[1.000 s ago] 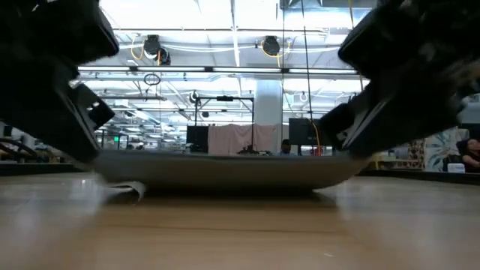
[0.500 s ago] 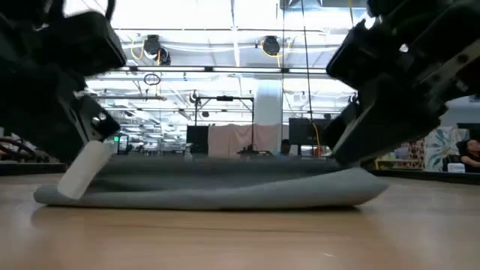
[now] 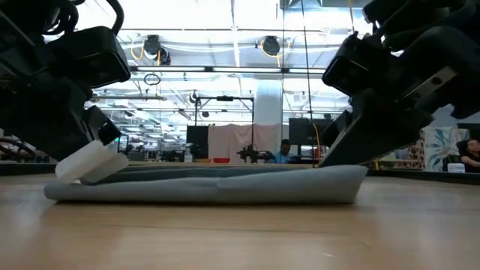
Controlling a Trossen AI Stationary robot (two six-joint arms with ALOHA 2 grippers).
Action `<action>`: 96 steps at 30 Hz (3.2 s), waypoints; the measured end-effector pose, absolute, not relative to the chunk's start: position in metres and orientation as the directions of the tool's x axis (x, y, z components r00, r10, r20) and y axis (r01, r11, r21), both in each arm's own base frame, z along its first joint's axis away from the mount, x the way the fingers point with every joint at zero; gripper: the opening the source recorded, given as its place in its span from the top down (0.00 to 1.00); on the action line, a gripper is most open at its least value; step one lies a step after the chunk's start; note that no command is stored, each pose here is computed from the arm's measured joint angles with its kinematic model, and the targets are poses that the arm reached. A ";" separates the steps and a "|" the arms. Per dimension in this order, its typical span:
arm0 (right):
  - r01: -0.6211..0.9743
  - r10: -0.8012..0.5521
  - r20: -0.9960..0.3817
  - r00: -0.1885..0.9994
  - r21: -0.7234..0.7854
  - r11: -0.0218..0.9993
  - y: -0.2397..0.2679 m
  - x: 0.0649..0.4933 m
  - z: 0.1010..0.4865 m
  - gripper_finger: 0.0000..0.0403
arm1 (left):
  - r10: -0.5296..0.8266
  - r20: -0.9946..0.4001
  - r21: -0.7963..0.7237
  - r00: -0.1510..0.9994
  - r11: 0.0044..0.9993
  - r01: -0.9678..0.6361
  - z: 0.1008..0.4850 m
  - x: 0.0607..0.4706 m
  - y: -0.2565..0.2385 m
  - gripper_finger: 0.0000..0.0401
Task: Roll towel
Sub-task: Roll the gray towel
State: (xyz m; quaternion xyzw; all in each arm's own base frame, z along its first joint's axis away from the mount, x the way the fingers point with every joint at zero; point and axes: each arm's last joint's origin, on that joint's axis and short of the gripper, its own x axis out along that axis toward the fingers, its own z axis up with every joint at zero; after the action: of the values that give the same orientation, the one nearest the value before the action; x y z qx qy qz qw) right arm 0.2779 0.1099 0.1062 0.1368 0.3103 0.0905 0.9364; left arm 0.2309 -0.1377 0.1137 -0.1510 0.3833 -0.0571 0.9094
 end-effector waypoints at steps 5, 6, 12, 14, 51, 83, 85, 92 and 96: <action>-0.099 0.181 -0.543 0.820 0.178 0.979 0.116 0.276 0.107 0.87 | -0.217 -0.680 -0.317 0.701 0.948 -0.014 0.114 0.231 -0.138 0.95; -0.119 0.177 -0.540 0.823 0.141 0.983 0.118 0.275 0.107 0.84 | -0.217 -0.680 -0.317 0.701 0.948 -0.014 0.114 0.231 -0.138 0.94; -0.207 0.184 -0.512 0.839 0.012 0.978 0.137 0.266 0.113 0.62 | -0.201 -0.685 -0.321 0.701 0.946 -0.043 0.113 0.231 -0.137 0.94; -0.230 0.188 -0.504 0.843 -0.022 0.973 0.146 0.261 0.114 0.57 | -0.196 -0.687 -0.318 0.700 0.947 -0.047 0.113 0.230 -0.137 0.94; -0.068 0.097 -0.487 0.868 0.077 0.995 0.156 0.265 0.064 0.52 | -0.225 -0.643 -0.386 0.732 0.921 -0.057 0.127 0.229 -0.138 0.78; -0.057 0.102 -0.492 0.865 0.105 0.993 0.156 0.264 0.063 0.90 | -0.009 -0.578 0.005 0.816 1.000 0.014 0.085 0.214 -0.194 0.30; -0.057 0.102 -0.492 0.865 0.105 0.993 0.156 0.264 0.063 0.91 | 0.004 -0.591 -0.021 0.806 1.000 -0.021 0.082 0.215 -0.192 0.32; -0.065 0.113 -0.483 0.868 0.114 0.991 0.157 0.264 0.064 0.96 | 0.023 -0.600 -0.044 0.799 0.997 -0.061 0.081 0.219 -0.187 0.67; -0.068 0.117 -0.474 0.872 0.120 0.990 0.157 0.265 0.065 0.99 | -0.011 -0.627 -0.090 0.779 0.994 -0.059 0.081 0.222 -0.184 0.94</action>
State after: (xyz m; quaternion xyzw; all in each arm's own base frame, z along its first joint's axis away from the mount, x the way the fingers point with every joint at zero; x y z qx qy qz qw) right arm 0.2647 0.1569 0.0647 0.0500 0.2480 0.0479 0.9663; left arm 0.2217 -0.1836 0.0810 -0.0521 0.3321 0.0128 0.9417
